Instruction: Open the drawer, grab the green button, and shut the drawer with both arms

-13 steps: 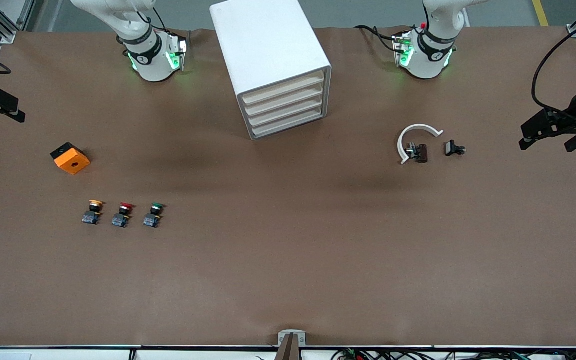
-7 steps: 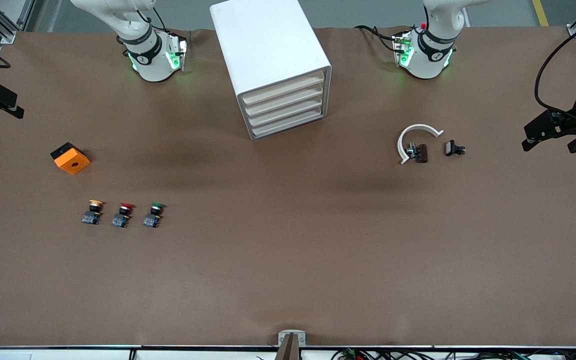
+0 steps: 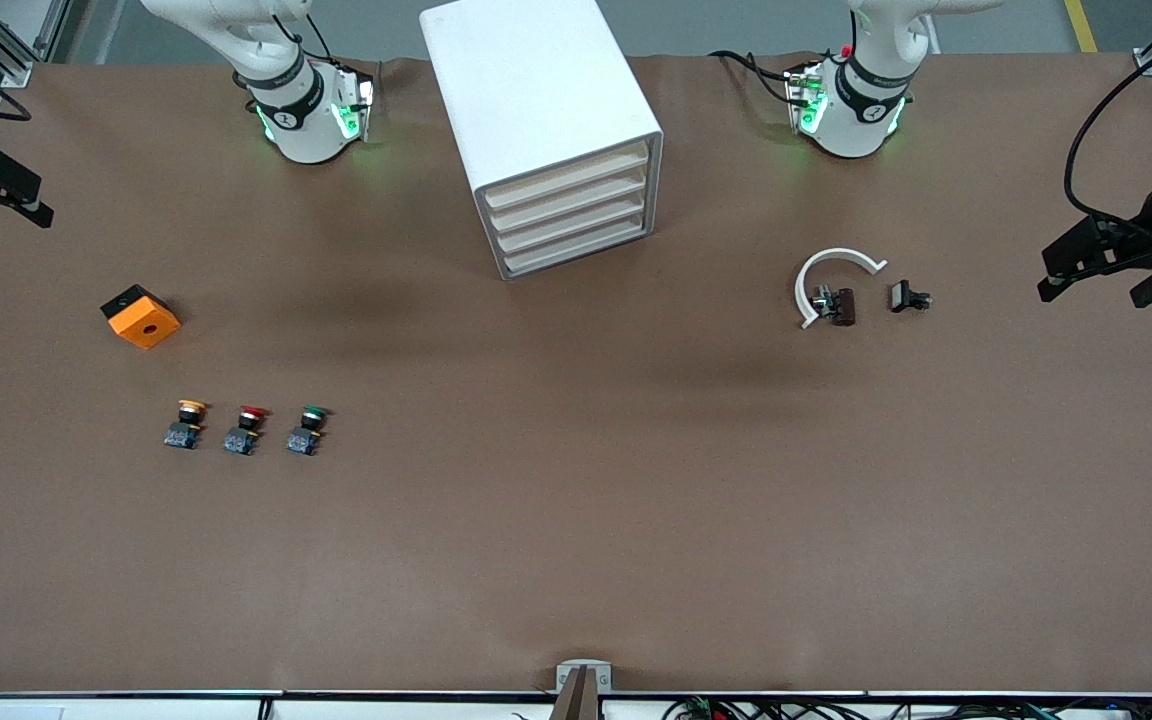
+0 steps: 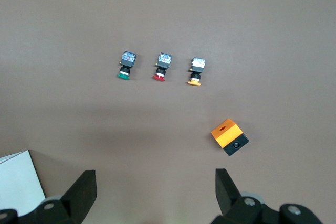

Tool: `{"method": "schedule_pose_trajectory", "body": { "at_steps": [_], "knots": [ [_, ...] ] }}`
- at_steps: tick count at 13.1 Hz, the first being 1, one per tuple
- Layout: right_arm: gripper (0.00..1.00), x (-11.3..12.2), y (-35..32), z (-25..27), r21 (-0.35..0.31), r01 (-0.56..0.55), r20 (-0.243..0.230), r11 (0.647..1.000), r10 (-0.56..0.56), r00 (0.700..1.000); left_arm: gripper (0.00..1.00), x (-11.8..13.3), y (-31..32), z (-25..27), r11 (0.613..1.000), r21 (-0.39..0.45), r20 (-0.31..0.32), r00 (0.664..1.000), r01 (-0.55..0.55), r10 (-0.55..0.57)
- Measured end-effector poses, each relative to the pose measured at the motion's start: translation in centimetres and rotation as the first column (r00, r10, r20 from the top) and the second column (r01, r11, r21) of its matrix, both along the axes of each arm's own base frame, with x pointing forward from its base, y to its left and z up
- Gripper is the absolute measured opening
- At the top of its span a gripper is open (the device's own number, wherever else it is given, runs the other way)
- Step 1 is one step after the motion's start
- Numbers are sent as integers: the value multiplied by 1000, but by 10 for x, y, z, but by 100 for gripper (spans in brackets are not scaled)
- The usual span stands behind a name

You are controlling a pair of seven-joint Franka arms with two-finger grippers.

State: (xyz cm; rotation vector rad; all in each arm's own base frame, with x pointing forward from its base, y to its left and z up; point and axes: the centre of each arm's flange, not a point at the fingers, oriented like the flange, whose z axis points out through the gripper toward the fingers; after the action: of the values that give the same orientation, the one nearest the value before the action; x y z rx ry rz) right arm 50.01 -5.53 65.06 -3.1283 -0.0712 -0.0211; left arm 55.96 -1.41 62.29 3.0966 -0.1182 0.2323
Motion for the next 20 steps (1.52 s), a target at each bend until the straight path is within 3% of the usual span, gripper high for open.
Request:
{"method": "schedule_pose_trajectory", "body": {
  "at_steps": [20],
  "knots": [
    [100, -13, -7, 7, -2, 7, -17, 1000, -7, 1000, 100, -10, -10, 31, 1000, -3, -19, 1000, -7, 6]
  ]
}}
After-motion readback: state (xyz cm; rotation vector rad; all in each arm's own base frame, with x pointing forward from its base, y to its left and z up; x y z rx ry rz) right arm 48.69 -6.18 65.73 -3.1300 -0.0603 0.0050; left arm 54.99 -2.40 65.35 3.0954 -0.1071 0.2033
